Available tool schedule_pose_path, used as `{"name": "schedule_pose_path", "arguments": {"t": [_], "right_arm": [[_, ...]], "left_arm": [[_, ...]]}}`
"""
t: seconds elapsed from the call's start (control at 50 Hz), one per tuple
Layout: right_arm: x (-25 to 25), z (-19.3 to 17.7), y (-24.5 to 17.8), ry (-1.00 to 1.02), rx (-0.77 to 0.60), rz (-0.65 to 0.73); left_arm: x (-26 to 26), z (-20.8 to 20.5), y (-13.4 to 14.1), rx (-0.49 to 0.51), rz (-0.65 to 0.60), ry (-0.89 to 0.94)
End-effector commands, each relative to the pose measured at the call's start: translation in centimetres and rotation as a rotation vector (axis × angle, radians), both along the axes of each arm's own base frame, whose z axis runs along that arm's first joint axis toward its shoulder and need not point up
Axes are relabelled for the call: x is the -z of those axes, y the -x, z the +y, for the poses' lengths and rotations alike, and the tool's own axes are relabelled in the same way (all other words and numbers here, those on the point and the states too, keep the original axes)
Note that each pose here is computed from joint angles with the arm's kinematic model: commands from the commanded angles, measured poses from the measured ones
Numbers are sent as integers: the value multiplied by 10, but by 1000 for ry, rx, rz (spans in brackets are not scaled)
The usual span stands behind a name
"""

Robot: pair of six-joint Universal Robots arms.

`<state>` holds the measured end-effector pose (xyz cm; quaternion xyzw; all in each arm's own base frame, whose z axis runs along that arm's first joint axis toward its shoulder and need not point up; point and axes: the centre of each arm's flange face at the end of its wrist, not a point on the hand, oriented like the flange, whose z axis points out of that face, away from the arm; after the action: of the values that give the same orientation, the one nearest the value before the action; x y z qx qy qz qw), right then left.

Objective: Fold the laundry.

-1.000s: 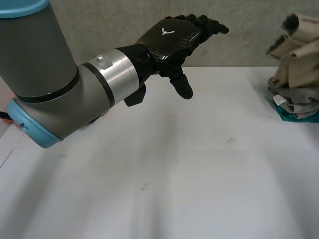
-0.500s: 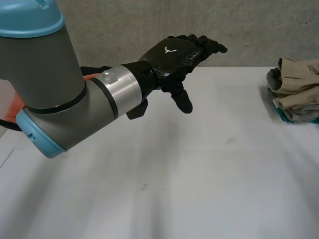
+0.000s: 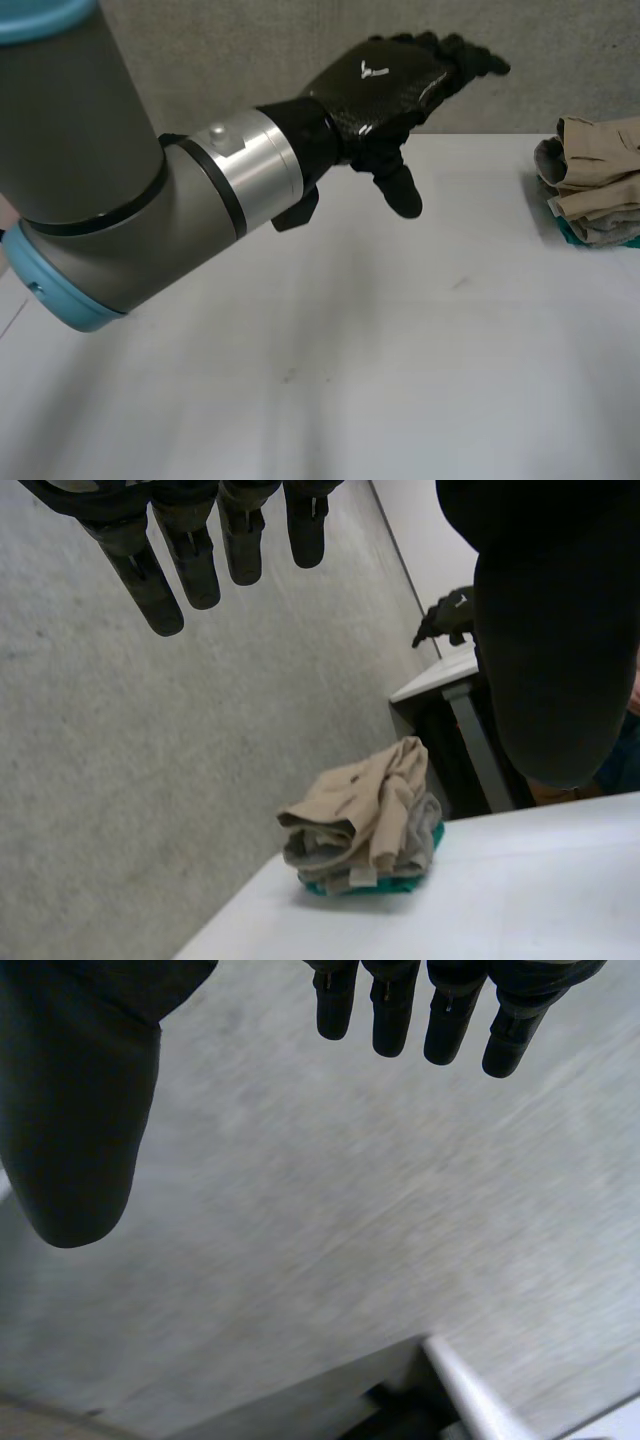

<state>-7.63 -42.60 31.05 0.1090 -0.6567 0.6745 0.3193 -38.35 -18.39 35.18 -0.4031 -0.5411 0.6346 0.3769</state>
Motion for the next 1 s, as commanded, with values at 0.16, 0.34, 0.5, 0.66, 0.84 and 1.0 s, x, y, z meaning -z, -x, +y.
{"name": "schedule_pose_path", "arguments": {"t": [0.16,0.34,0.5,0.66,0.84,1.0], "right_arm": [[-46,55,-196,400,-579,29],[31,111,-275,102,-832,-70],[89,130,-292,-148,-858,-48],[117,137,-288,-242,-821,-46],[131,144,-282,-290,-806,-60],[135,144,-282,-303,-802,-64]], "left_arm": [[-57,-85,-85,-551,188,119],[35,-197,-179,-914,-246,171],[142,-279,-226,-925,-438,154],[202,-323,-246,-852,-406,197],[223,-343,-257,-875,-395,224],[237,-349,-259,-888,-359,232]]}}
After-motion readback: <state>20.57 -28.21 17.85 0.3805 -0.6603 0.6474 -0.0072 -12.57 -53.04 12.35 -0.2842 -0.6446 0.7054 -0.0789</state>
